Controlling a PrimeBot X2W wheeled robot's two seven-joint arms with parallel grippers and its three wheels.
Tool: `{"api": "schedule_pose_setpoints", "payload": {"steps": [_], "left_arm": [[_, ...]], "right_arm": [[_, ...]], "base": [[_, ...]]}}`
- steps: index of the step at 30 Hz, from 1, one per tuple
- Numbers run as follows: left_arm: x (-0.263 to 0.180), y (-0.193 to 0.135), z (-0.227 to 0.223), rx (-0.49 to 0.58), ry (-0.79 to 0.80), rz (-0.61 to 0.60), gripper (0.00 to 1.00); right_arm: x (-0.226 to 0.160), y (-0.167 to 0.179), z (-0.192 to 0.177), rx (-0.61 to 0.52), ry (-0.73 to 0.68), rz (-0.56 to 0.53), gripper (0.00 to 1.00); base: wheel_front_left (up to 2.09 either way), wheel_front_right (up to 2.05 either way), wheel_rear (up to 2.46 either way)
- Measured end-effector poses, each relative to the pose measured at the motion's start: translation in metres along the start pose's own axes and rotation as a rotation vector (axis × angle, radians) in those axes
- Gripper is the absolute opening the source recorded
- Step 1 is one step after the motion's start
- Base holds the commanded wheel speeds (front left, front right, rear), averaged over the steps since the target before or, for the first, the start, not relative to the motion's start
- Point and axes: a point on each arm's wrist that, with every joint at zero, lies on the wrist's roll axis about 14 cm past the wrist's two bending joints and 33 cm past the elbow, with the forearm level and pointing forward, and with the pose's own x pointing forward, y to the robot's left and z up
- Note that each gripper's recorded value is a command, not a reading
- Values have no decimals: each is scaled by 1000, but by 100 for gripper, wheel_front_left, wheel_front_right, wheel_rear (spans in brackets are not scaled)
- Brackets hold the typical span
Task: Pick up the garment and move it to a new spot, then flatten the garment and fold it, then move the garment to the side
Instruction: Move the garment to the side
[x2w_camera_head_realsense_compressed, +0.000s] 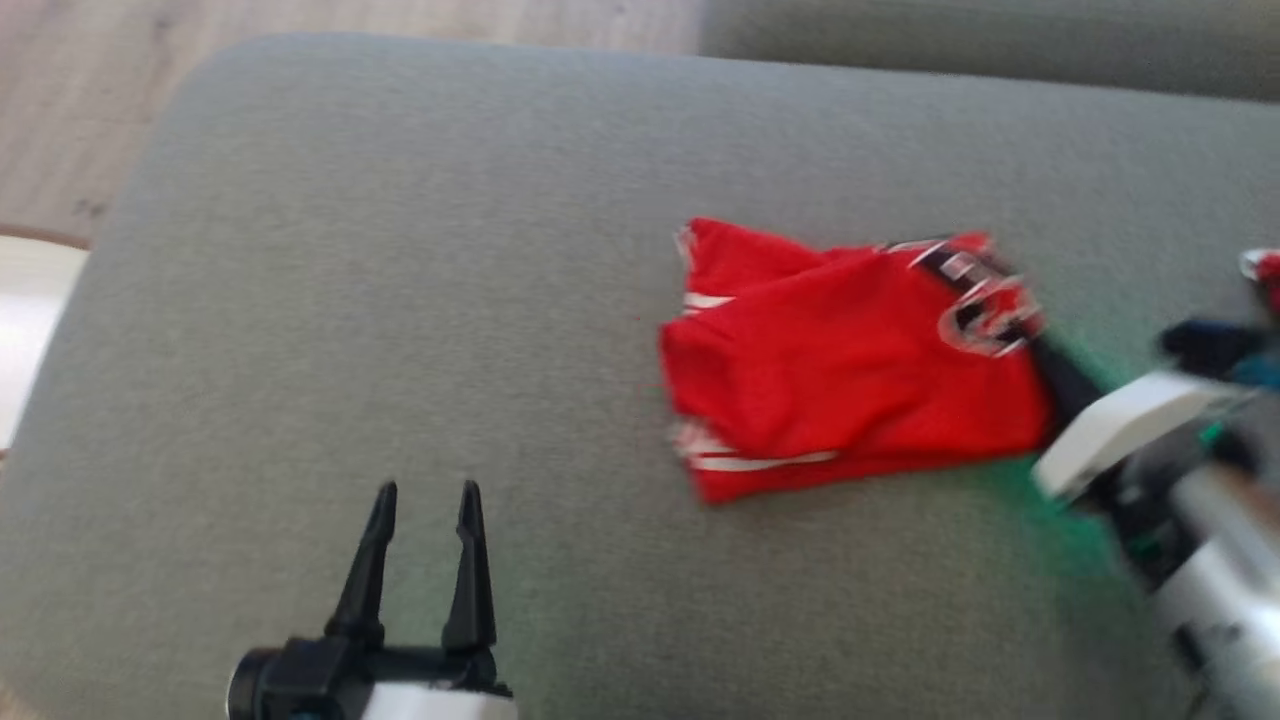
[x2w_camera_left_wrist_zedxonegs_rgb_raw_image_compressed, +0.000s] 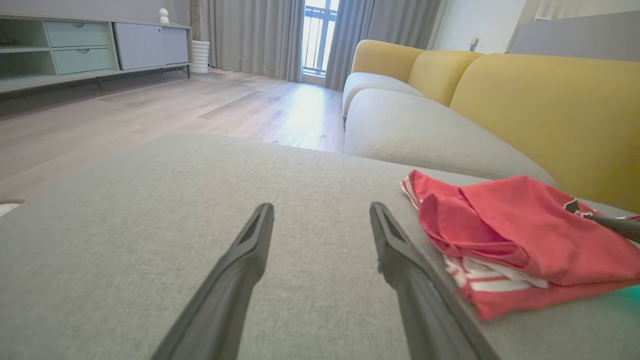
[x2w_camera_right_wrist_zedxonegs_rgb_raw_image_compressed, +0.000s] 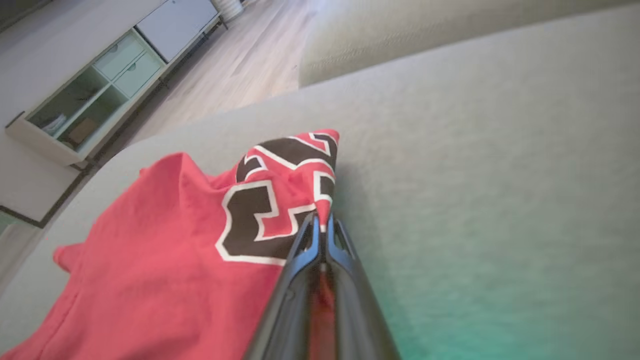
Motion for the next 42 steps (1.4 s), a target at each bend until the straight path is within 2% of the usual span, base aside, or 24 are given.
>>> {"api": "schedule_pose_setpoints", "payload": {"steps": [7, 8, 13, 21, 22, 23, 25, 28, 31, 35, 42], "left_arm": [[39, -32, 0, -6, -4, -124, 100], [39, -32, 0, -6, -4, -124, 100], [67, -55, -5, -5, 0, -212, 100], [102, -78, -25, -3, 25, -295, 100], [104, -79, -28, -5, 31, -299, 100], [106, -81, -30, -8, 37, -306, 100], [109, -82, -33, -8, 41, -309, 100], [106, -81, -30, -2, 38, -306, 100], [101, -80, -19, -4, 14, -301, 100], [89, -75, 0, 8, -30, -273, 100], [42, -51, 6, 17, -29, -189, 100]], "right_arm": [[-31, -89, 78, -148, -120, -168, 0], [-31, -89, 78, -148, -120, -168, 0], [-64, -152, 115, -208, -160, -314, 0], [-111, -228, 147, -254, -183, -525, 0], [-116, -236, 149, -259, -183, -550, 39], [-120, -243, 150, -265, -176, -573, 100], [-127, -253, 152, -284, -176, -616, 100], [-132, -249, 162, -335, -209, -636, 100], [-122, -226, 161, -349, -252, -595, 100], [-98, -172, 134, -345, -278, -478, 100], [-87, -70, 74, -306, -344, -267, 100]], "base": [[0, 0, 0], [0, 0, 0], [0, 0, 0], [0, 0, 0], [0, 0, 0], [0, 0, 0], [0, 0, 0], [0, 0, 0], [0, 0, 0], [0, 0, 0], [0, 0, 0]]}}
